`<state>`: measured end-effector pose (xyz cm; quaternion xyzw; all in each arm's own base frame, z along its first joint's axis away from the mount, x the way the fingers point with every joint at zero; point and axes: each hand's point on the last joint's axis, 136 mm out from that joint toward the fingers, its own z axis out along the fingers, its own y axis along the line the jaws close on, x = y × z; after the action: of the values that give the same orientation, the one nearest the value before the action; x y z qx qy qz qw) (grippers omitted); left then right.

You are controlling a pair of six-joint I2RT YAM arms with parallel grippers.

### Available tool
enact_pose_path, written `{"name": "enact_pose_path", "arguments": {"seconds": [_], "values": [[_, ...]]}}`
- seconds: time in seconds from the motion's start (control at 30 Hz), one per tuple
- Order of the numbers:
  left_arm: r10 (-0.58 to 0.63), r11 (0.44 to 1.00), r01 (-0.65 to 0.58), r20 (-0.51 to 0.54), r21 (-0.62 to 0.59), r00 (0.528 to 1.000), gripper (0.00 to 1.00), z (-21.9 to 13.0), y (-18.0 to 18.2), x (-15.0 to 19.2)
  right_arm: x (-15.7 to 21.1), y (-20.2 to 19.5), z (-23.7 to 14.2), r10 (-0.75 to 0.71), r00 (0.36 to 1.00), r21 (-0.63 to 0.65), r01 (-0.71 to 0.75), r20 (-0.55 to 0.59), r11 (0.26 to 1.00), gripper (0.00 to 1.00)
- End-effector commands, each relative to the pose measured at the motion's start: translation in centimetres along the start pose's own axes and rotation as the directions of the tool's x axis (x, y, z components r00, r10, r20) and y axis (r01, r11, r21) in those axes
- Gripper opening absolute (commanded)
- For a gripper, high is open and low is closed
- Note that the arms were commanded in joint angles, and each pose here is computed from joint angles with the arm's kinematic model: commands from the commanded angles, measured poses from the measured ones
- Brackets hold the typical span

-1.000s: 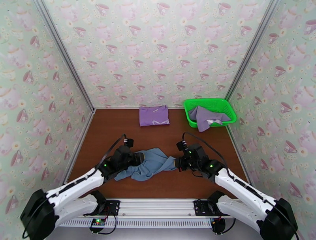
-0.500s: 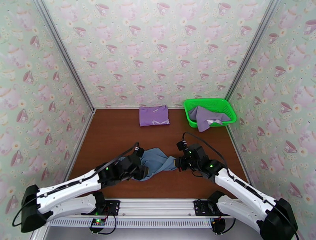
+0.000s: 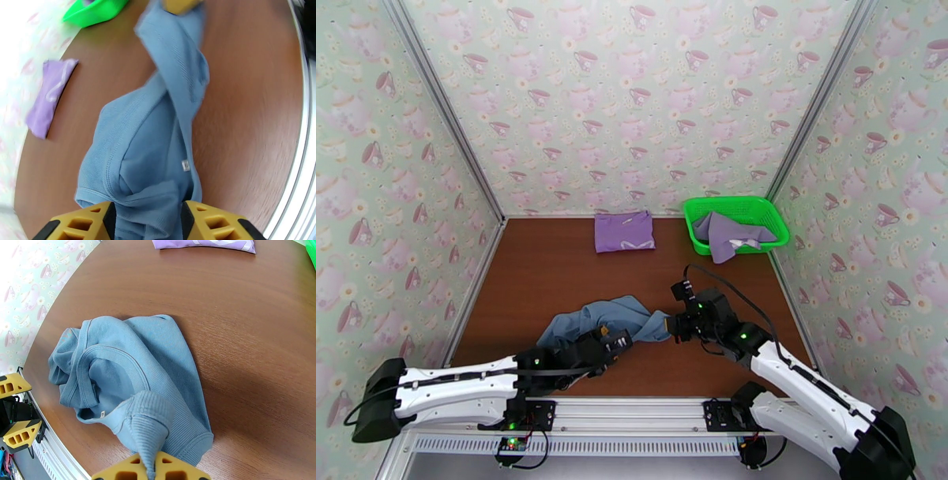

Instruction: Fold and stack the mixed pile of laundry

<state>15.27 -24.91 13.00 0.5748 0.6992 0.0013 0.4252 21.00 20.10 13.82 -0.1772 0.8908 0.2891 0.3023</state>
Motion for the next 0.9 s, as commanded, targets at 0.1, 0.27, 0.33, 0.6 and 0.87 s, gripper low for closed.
{"name": "enact_pose_path", "arguments": {"seconds": [0.1, 0.27, 0.33, 0.6, 0.87], "values": [[0.223, 0.958, -0.206, -0.067, 0.2, 0.973, 0.5, -0.5, -3.5, 3.4, -0.9, -0.1, -0.2, -0.014, 0.999, 0.014, 0.014, 0.037, 1.0, 0.0], [0.235, 0.954, -0.213, -0.083, 0.211, 0.969, 0.53, 0.9, -3.8, 4.0, -1.1, 0.2, 0.0, -0.01, 0.999, -0.004, 0.01, 0.038, 1.0, 0.0], [0.242, 0.956, -0.217, -0.115, 0.199, 0.963, 0.54, 1.6, -3.4, 4.5, -1.0, 0.2, -0.1, -0.01, 0.999, -0.006, 0.01, 0.037, 1.0, 0.0], [0.257, 0.966, -0.246, -0.216, 0.076, 0.942, 0.58, 4.6, -1.0, 5.5, -0.9, 0.4, -0.9, -0.011, 0.998, -0.013, 0.011, 0.056, 1.0, 0.0], [0.22, 0.975, -0.213, -0.235, 0.058, 0.947, 0.21, 5.2, -0.6, 6.2, -0.8, 0.4, -0.9, -0.008, 0.998, -0.013, 0.009, 0.057, 1.0, 0.0]]}}
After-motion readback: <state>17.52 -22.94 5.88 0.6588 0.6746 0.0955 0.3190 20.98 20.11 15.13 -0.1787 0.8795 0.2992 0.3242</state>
